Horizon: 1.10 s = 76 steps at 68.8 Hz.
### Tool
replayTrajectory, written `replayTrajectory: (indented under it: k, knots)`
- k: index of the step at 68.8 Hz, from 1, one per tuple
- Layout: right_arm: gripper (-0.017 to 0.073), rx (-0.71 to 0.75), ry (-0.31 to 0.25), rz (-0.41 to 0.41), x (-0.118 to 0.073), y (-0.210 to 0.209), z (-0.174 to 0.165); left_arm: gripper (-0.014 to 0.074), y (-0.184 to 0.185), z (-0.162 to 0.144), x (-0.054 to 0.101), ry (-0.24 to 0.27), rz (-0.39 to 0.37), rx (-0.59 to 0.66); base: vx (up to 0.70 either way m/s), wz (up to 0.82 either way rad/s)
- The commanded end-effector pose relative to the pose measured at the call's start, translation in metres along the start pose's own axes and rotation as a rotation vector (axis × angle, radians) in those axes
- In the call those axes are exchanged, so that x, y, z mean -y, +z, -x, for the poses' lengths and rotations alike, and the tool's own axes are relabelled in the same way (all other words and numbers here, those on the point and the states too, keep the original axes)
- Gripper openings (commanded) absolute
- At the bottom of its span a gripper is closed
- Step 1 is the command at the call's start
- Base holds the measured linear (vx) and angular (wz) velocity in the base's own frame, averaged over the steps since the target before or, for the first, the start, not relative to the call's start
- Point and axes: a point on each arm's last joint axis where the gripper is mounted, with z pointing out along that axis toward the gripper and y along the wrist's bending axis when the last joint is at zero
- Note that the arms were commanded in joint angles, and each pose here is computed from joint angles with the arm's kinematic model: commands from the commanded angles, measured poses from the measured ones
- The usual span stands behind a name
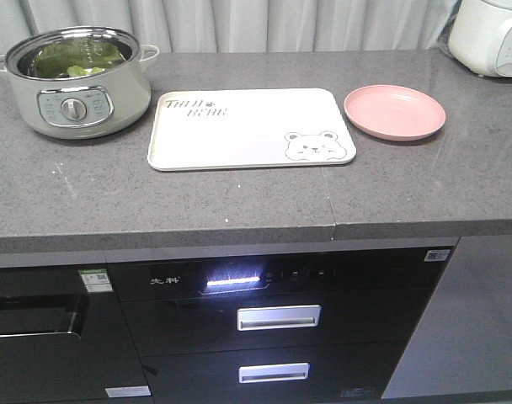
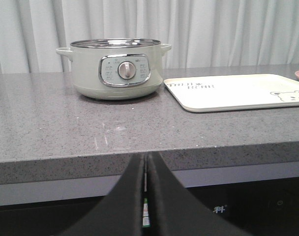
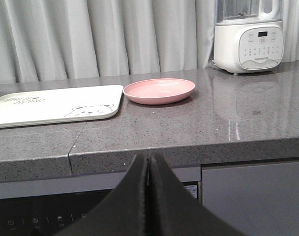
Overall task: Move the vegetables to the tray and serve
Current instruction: 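Align the base in front of the cream tray and stop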
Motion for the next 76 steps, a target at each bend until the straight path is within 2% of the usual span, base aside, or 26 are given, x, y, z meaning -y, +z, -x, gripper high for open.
replayTrajectory:
  k: [1, 76]
  knots:
    - [-0.0003, 0.065, -0.015, 0.013, -0.0011, 0.0, 0.0018, -0.0006, 0.0, -0.0022, 0.0, -0.012, -0.003, 0.057, 0.09, 0.02]
    - [-0.0003, 0.064, -0.015, 0.012, -0.001, 0.0, 0.0017, -0.0006, 0.0, -0.0022, 0.0, -0.012, -0.003, 0.057, 0.1, 0.02]
